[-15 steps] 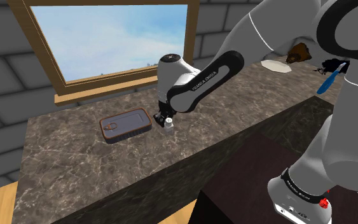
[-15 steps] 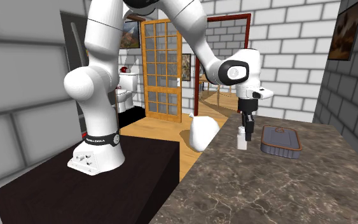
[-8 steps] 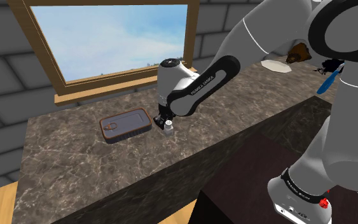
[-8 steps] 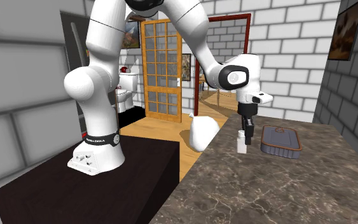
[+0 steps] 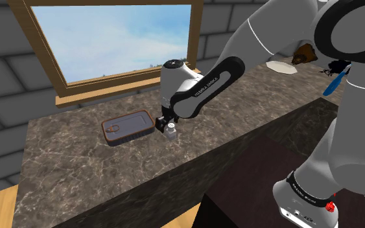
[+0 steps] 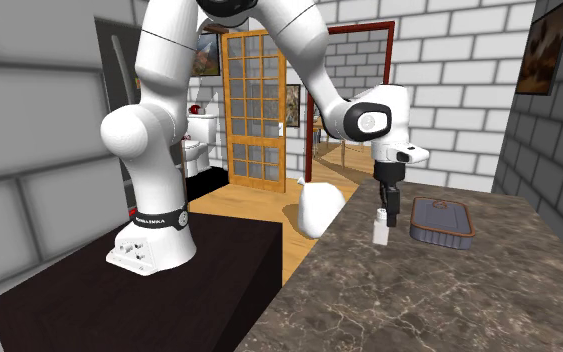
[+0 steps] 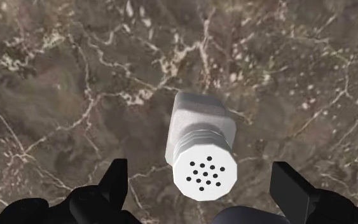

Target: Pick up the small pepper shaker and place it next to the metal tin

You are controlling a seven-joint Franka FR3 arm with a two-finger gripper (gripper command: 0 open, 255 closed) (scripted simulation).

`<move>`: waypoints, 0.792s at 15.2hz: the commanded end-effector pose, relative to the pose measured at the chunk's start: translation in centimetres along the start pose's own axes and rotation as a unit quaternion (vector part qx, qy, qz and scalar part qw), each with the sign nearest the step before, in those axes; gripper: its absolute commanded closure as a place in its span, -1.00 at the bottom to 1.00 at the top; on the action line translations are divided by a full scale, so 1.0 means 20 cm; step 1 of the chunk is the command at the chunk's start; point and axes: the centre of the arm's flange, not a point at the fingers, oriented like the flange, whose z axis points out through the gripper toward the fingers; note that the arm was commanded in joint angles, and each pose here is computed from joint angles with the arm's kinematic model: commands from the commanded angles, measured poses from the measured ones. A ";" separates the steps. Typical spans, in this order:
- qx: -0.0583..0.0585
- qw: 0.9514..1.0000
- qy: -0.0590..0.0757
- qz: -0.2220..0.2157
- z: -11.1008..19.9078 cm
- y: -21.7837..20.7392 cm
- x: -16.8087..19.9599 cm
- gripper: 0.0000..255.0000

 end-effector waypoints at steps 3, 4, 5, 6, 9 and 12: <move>0.000 1.000 0.000 0.000 -0.13 0.00 0.00 -1.00; 0.000 1.000 0.000 0.000 -0.20 0.00 0.00 -1.00; 0.000 1.000 0.000 0.000 -0.25 0.00 0.00 -1.00; 0.000 1.000 0.000 0.000 -0.25 0.00 0.00 -1.00; 0.000 1.000 0.000 0.000 -0.25 0.00 0.00 -1.00; 0.000 1.000 0.000 0.000 -0.25 0.00 0.00 -1.00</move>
